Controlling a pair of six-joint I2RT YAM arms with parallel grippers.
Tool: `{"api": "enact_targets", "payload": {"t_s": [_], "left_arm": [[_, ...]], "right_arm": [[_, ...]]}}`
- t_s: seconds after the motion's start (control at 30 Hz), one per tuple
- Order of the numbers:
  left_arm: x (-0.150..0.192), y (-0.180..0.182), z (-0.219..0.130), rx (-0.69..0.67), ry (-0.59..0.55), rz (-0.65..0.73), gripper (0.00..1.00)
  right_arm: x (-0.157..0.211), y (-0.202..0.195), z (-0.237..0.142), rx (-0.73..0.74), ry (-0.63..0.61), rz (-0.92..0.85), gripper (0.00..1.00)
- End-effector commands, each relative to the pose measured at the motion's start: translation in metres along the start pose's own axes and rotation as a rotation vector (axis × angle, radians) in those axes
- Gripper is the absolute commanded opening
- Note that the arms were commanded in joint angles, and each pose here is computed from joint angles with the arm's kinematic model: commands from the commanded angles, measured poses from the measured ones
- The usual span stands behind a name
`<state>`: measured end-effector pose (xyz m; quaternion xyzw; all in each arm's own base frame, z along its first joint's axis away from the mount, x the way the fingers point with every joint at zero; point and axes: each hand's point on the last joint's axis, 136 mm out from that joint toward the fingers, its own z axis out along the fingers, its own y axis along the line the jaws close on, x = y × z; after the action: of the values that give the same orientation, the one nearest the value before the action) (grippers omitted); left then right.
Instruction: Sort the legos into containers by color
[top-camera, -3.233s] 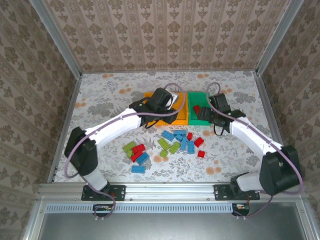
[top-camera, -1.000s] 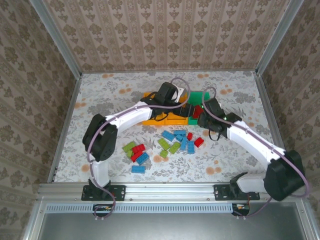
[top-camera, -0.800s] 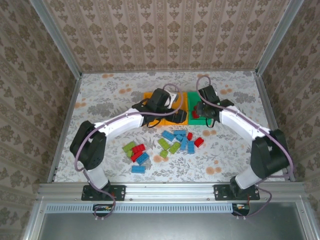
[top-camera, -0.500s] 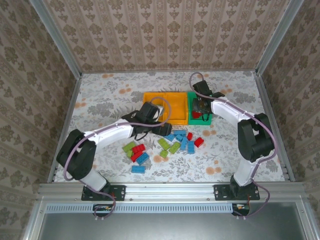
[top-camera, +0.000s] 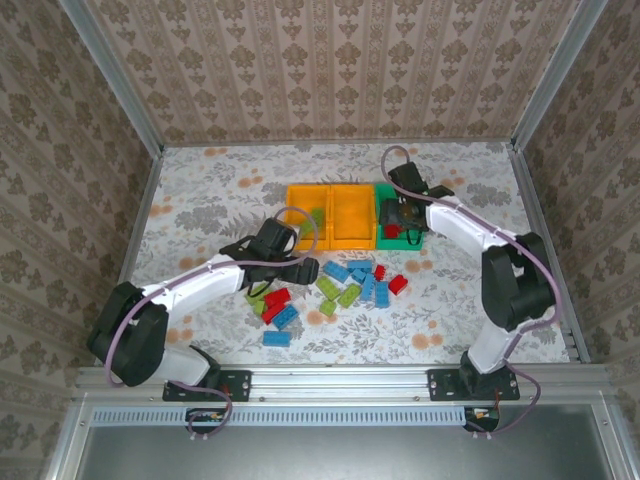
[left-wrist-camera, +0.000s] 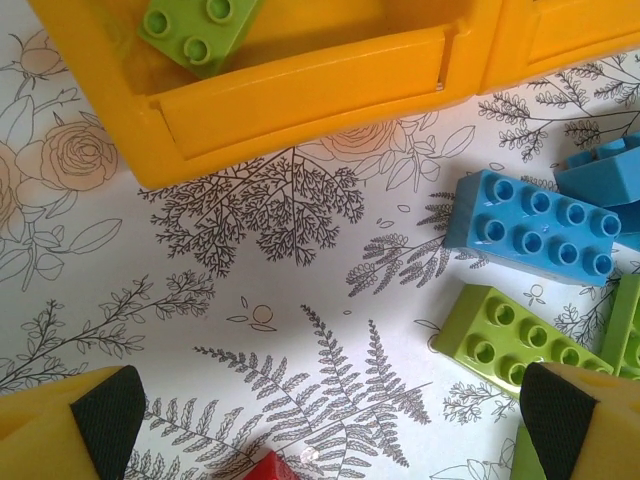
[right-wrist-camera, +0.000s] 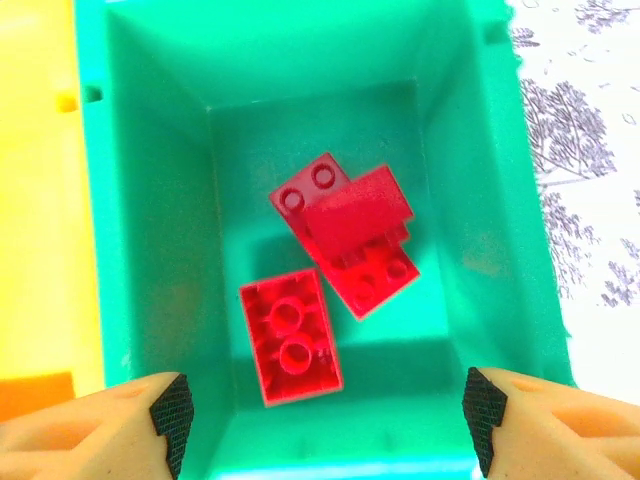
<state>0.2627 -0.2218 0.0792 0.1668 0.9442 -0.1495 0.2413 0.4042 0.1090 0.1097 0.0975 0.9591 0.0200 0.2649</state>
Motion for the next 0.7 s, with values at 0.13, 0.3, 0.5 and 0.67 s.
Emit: {"api": "enact_targets", "payload": {"t_s": [0.13,0.3,0.5,0.67], "left_arm": [[0.002,0.005,0.003,-0.010,0.001,-0.012,1.00],[0.000,0.003,0.005,0.002,-0.018,-0.008,1.00],[-0.002,-0.001,0.005,0.024,-0.034,0.011,1.00],[0.001,-0.001,0.008,0.034,-0.031,0.014,1.00]], "right_arm": [[0.072,-0.014,-0.033,-0.033,0.127,0.111,0.74],[0.120,-0.016,-0.026,-0.083,0.220,0.216,0.70],[0.146,-0.011,-0.020,-0.071,0.269,0.240,0.69],[0.163,-0.008,-0.011,-0.068,0.310,0.252,0.67]]}}
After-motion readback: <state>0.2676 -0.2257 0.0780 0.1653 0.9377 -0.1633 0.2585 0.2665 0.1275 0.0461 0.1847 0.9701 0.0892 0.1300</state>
